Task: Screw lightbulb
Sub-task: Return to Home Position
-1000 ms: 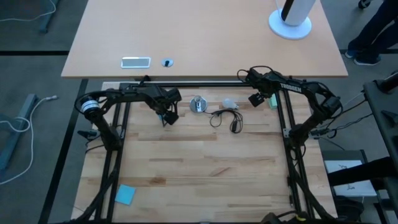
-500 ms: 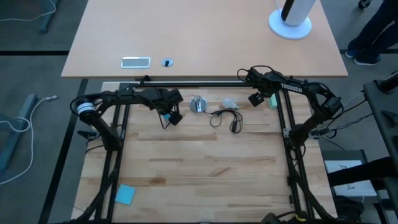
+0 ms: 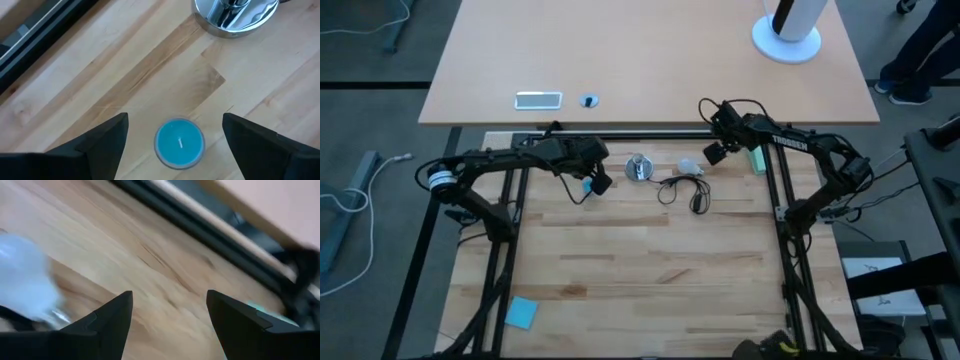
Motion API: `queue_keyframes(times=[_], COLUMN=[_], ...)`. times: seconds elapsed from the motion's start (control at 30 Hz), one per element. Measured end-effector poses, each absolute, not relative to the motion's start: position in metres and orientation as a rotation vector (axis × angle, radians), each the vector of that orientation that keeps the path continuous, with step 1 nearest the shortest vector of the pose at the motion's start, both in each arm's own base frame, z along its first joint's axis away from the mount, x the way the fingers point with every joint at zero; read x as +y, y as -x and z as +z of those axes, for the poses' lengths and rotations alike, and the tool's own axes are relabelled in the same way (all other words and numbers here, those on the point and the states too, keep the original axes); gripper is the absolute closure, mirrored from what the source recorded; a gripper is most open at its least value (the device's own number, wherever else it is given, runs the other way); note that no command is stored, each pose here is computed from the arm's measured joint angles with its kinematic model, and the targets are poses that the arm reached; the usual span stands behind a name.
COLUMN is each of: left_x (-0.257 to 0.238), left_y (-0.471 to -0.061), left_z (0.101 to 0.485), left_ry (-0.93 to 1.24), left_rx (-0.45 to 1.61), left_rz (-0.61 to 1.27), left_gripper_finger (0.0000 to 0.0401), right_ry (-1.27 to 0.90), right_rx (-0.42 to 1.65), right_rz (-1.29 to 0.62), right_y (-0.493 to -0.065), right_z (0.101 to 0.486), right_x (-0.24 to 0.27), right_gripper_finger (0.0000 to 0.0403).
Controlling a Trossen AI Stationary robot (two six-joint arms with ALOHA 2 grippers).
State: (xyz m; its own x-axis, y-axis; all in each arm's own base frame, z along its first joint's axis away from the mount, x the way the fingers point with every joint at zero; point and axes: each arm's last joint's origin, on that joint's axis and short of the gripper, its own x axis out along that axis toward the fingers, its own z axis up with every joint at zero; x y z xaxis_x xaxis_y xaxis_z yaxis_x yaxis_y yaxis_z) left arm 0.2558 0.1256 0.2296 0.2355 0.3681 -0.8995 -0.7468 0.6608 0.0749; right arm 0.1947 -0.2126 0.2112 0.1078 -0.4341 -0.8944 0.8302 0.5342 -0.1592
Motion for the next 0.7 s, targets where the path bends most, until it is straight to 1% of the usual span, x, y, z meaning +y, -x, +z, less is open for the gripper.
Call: queue_keyframes(times=[0.17,0.33,0.47,0.57,0.7], left_x=[0.128,0.130,0.132,0.131,0.127], left_y=[-0.259,-0.259,-0.258,-0.258,-0.254], left_z=[0.227,0.227,0.228,0.225,0.216], left_ry=[0.401,0.328,0.251,0.197,0.133], left_rx=[1.074,1.071,1.083,1.093,1.064], left_rz=[0.811,0.873,0.903,0.873,0.828], left_gripper_finger=[0.0101,0.0114,0.0125,0.0134,0.0153], right_ry=[-0.350,-0.240,-0.219,-0.222,-0.205], right_rx=[0.953,0.891,0.859,0.832,0.790], right_rz=[-0.873,-0.773,-0.620,-0.498,-0.414], right_y=[-0.220,-0.242,-0.253,-0.257,-0.258], right_z=[0.219,0.219,0.210,0.199,0.185], right_x=[-0.208,-0.191,-0.174,-0.164,-0.153], right_gripper_finger=[0.0150,0.0161,0.0169,0.0176,0.0187])
